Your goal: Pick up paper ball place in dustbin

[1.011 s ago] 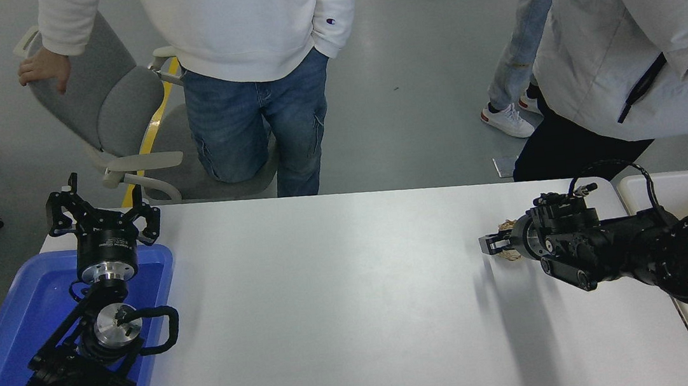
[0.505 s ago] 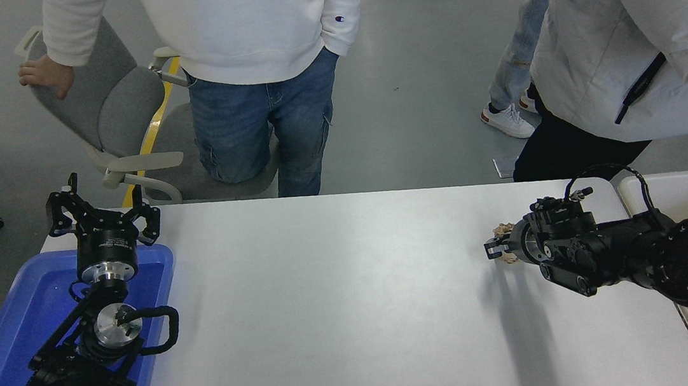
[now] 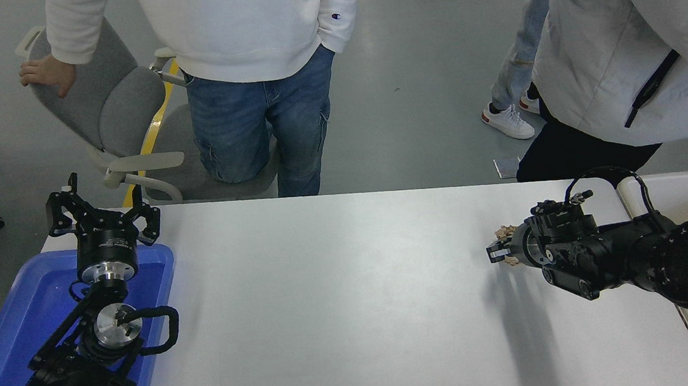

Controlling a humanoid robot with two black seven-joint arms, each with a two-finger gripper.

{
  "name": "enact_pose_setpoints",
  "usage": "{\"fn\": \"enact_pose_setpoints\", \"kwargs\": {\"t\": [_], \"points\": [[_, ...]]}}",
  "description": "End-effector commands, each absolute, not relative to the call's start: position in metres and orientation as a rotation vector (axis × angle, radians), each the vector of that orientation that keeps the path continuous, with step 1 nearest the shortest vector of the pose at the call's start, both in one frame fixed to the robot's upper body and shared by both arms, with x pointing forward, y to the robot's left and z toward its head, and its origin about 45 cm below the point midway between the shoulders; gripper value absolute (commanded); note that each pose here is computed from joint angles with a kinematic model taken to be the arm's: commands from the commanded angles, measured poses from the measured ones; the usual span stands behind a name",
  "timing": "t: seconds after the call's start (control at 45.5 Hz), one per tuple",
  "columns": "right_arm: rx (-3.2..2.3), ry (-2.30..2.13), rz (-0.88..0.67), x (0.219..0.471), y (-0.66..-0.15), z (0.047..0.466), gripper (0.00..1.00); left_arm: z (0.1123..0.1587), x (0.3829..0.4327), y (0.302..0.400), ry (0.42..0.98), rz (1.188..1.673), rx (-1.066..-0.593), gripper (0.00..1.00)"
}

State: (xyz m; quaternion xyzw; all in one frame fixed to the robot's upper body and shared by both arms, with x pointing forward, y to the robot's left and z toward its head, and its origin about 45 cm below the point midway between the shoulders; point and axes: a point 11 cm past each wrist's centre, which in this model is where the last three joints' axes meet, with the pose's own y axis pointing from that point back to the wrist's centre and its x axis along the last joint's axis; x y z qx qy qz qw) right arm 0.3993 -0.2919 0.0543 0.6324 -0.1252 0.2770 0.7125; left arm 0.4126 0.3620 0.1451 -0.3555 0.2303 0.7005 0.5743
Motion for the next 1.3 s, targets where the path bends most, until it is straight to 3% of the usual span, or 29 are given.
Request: {"fn": "enact_pose_setpoints", "kwargs": {"t": [0.0,0.484,0.813,1.275], "points": [[1.405,-0.28,0.617,0.402,-0.292,0.058,0.0,0.1451,0.4126,0.3619,0.54,1.641,-0.833,0.99],[1.428,-0.269,0.601,0.408,-0.301,0.088,0.0,0.1451,0.4126,0.3619,0.54,1.641,-0.833,0.99],[1.443,-0.256,0.603,0.427,-0.314,0.196,0.0,0.1451,0.4126,0.3619,0.54,1.641,-0.833,0.99],[1.437,-0.146,0.592,0.402,-0.307,0.314,0.0,0.1451,0.4126,0.3619,0.54,1.641,-0.833,0.99]]}}
